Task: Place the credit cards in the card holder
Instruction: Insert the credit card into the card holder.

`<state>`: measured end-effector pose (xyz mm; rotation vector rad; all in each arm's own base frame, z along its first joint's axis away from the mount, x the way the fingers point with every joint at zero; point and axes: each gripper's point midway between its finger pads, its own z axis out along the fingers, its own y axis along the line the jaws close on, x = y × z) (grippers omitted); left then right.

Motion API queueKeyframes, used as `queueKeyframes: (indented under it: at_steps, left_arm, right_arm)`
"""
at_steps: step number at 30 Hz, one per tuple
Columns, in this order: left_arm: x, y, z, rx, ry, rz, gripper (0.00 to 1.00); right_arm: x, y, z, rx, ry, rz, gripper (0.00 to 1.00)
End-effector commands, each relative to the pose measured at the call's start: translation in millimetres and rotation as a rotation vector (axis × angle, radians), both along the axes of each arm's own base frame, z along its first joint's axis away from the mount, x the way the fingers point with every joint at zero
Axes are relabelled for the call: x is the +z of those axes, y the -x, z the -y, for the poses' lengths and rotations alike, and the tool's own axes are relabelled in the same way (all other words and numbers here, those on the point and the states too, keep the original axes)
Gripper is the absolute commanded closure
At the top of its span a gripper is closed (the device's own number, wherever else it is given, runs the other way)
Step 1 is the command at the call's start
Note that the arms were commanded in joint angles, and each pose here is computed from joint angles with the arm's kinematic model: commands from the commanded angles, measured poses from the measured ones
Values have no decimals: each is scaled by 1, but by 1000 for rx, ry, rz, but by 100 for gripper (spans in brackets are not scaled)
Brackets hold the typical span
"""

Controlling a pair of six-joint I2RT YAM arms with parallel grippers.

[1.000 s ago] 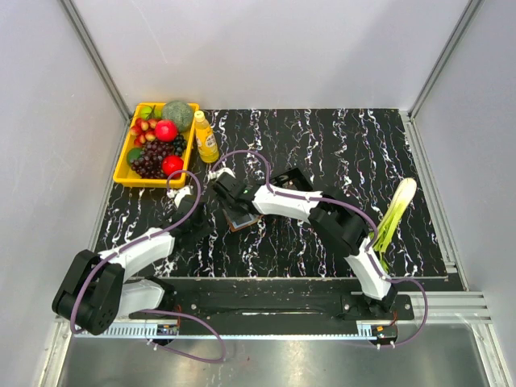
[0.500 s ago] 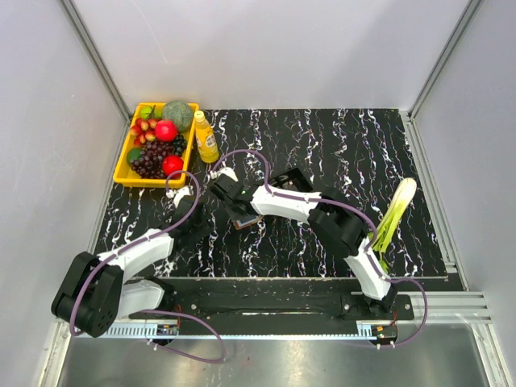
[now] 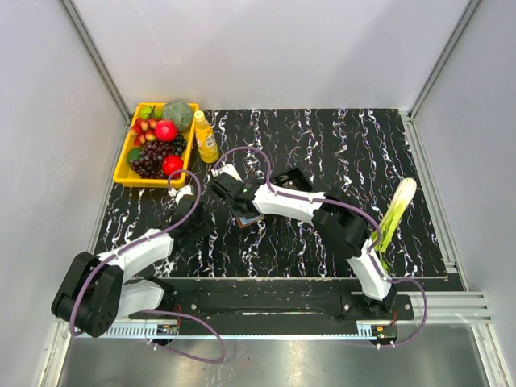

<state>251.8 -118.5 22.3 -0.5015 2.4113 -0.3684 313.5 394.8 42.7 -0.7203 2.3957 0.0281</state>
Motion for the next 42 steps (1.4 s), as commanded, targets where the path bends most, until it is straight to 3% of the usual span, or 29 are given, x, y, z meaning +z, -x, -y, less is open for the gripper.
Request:
queueKeyframes:
  at_steps: [1,8,18,23,27,32,36,39,41,42]
  left_arm:
    - [9,-10,8,-27,29,39,73]
    - [20,-20,16,-63,47,76,73]
    - [58,-57,60,-152,191,179,69]
    - [63,-69,83,-193,207,159,71]
    - [65,-74,104,-237,223,144,70]
    - [47,-77,115,-227,223,97,72]
    - [39,-79,129,-252,215,75,74]
    - [32,-82,144,-281,212,68,74]
    - [25,-86,150,-280,195,45,75]
    - [20,-86,154,-295,197,37,76]
  right_arm:
    - [44,-18,15,-39,-14,94,62]
    - [59,-25,24,-48,-17,128,60]
    - [41,-36,48,-78,43,109,61]
    - [44,-39,56,-92,49,116,60]
    - [32,-38,61,-109,-7,41,68]
    - [19,-36,71,-154,-88,-50,89]
    - [25,-39,77,-178,-114,-44,96]
    - [32,-42,76,-182,-123,-26,87]
    - [40,-42,72,-167,-155,-24,91]
    - [43,-41,71,-164,-160,-22,85]
